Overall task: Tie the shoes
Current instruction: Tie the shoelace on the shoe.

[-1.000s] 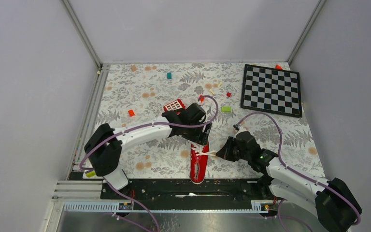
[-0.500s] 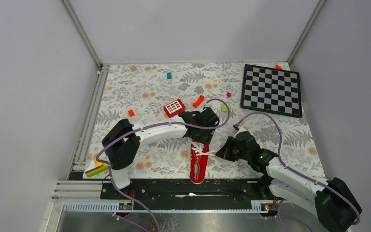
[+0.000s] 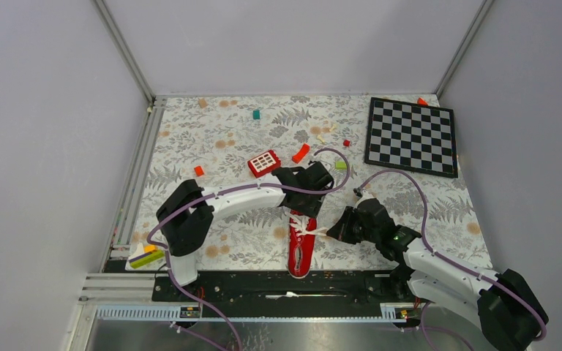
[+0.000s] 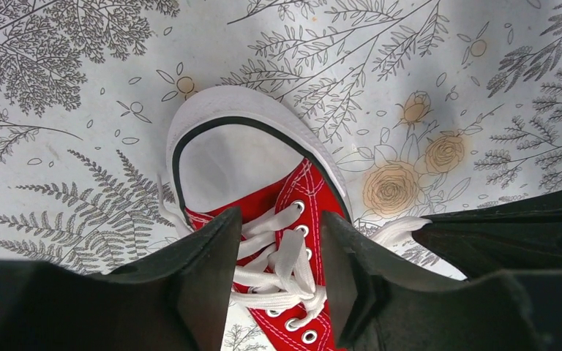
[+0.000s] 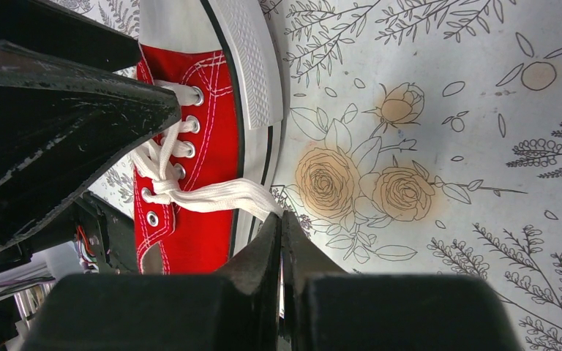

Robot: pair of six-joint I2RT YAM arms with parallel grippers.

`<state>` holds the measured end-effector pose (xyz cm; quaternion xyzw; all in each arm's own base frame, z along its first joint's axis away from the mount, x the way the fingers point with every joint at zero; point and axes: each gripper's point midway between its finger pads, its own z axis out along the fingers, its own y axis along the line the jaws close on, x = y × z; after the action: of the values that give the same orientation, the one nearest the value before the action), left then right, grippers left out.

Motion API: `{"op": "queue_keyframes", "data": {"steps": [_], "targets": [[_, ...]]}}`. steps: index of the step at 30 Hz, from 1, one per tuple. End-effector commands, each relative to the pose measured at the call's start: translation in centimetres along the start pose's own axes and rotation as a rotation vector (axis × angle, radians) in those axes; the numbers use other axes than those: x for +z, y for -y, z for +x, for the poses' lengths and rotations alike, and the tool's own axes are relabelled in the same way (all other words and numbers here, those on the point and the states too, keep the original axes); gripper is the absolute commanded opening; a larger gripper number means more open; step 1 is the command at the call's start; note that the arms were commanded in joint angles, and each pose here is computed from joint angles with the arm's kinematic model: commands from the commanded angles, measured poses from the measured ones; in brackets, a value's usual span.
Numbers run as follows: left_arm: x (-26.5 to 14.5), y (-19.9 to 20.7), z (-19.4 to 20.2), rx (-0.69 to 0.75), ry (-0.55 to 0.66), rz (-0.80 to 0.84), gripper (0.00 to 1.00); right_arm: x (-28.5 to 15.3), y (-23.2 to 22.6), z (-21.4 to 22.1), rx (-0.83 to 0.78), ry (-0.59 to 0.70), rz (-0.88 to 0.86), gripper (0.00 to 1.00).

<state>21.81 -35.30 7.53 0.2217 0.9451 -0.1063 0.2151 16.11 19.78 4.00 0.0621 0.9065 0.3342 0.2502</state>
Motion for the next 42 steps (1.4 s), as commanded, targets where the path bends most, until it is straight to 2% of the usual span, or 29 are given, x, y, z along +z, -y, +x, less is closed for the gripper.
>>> {"op": "queue_keyframes", "data": {"steps": [1, 10, 11, 12, 13, 14, 20, 26, 35, 42], "targets": [[-1.3, 0.4, -0.5, -0.008, 0.009, 0.021, 0.50, -0.1, -1.3, -1.0, 0.001, 0.025, -0.046, 0.00], [-1.5, 0.9, 0.0, -0.017, -0.013, 0.053, 0.45, 0.0, -1.4, -1.1, 0.002, 0.025, -0.047, 0.00], [-1.4, 1.0, 0.1, -0.017, -0.017, 0.058, 0.40, 0.0, -1.5, -1.1, 0.002, 0.024, -0.048, 0.00], [-1.4, 1.2, 0.2, -0.018, -0.022, 0.066, 0.31, 0.0, -1.5, -1.1, 0.001, 0.025, -0.049, 0.00], [-1.4, 1.3, 0.2, -0.015, -0.026, 0.072, 0.10, 0.0, -1.4, -1.1, 0.001, 0.023, -0.047, 0.00], [-1.6, 1.2, 0.2, -0.013, -0.025, 0.074, 0.00, 0.0, -1.5, -1.1, 0.001, 0.026, -0.047, 0.00], [-4.1, -1.6, -0.9, -0.066, 0.061, 0.066, 0.00, -0.2, -1.2, -1.1, 0.001, 0.032, -0.040, 0.00], [-5.3, -3.7, 1.2, -0.169, 0.062, 0.139, 0.00, -0.4, -0.6, -0.9, 0.015, 0.045, -0.027, 0.00], [-4.7, -6.3, 5.7, -0.240, 0.046, 0.124, 0.00, -0.1, 0.6, -0.1, 0.040, 0.039, -0.006, 0.00], [-3.1, -8.9, 7.5, -0.308, 0.054, 0.108, 0.00, 0.2, 1.9, 1.1, 0.052, 0.016, 0.013, 0.00]]}}
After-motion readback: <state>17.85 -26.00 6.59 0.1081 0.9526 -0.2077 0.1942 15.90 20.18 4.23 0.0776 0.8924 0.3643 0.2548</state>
